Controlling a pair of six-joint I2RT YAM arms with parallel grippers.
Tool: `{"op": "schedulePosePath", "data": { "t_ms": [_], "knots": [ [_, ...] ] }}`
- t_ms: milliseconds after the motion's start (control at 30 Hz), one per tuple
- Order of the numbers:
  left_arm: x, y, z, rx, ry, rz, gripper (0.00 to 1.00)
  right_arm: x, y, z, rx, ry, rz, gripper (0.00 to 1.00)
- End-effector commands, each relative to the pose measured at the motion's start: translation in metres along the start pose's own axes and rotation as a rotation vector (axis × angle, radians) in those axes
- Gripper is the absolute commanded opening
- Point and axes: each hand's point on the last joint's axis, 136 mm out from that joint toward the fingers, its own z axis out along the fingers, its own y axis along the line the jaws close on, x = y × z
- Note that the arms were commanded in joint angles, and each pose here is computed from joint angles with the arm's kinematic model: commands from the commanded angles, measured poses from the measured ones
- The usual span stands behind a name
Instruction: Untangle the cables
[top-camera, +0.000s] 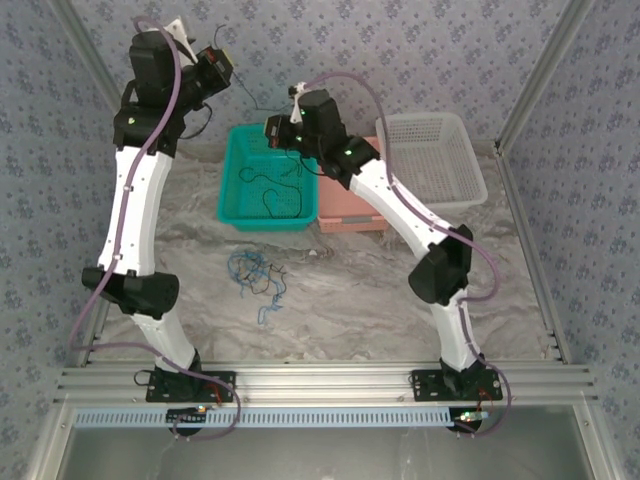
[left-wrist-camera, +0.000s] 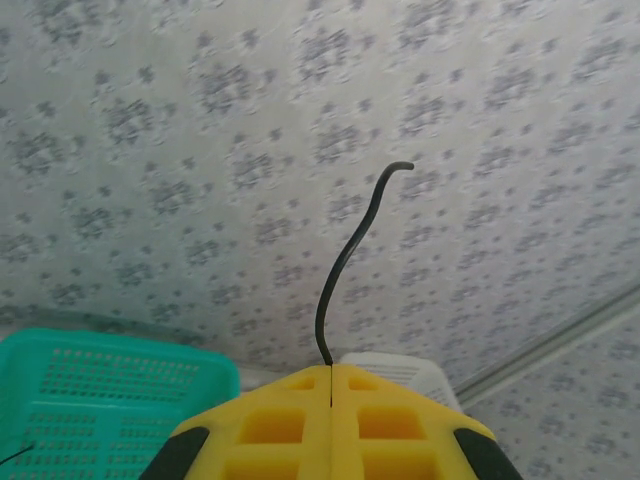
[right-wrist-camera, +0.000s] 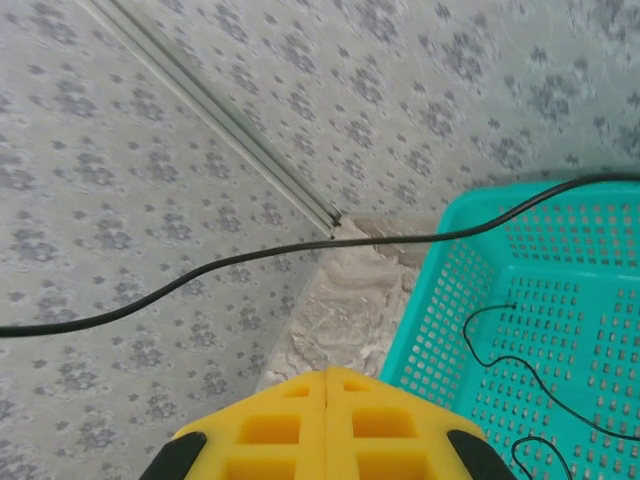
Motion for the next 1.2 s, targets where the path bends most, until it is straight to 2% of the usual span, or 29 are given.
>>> {"op": "schedulePosePath", "data": {
  "t_ms": [0,167,233,367,500,767,967,1100,1167],
  "knots": [
    [0.003,0.014,0.019,-0.01,-0.023,0.04,0.0,0.042,-0.037,0.032,0.059,0.125,0.077,0.0],
    [0.04,0.053,0.058,-0.069,0.06,0.029,0.0,0.077,-0.087,0.061,0.138,0.207,0.17,0.0],
    [0.054,0.068,0.073,-0.091,0.091,0.027,0.0,0.086,-0.099,0.064,0.165,0.241,0.184,0.13],
    [0.078,0.095,0.098,-0.138,0.138,0.02,0.0,0.09,-0.107,0.054,0.236,0.263,0.146,0.46],
    [0.097,0.118,0.117,-0.182,0.171,0.019,0.0,0.083,-0.112,0.028,0.336,0.254,0.11,0.61],
    [0.125,0.159,0.134,-0.297,0.218,0.016,0.0,0.065,-0.107,-0.022,0.466,0.196,0.004,0.69],
    [0.133,0.171,0.133,-0.341,0.224,0.014,0.0,0.06,-0.111,-0.036,0.534,0.19,-0.084,0.72],
    [0.134,0.174,0.131,-0.352,0.227,0.021,0.0,0.066,-0.105,-0.034,0.512,0.22,-0.1,0.76],
    [0.135,0.176,0.132,-0.359,0.234,0.025,0.0,0.072,-0.095,-0.024,0.407,0.268,-0.06,0.78]
  ]
}}
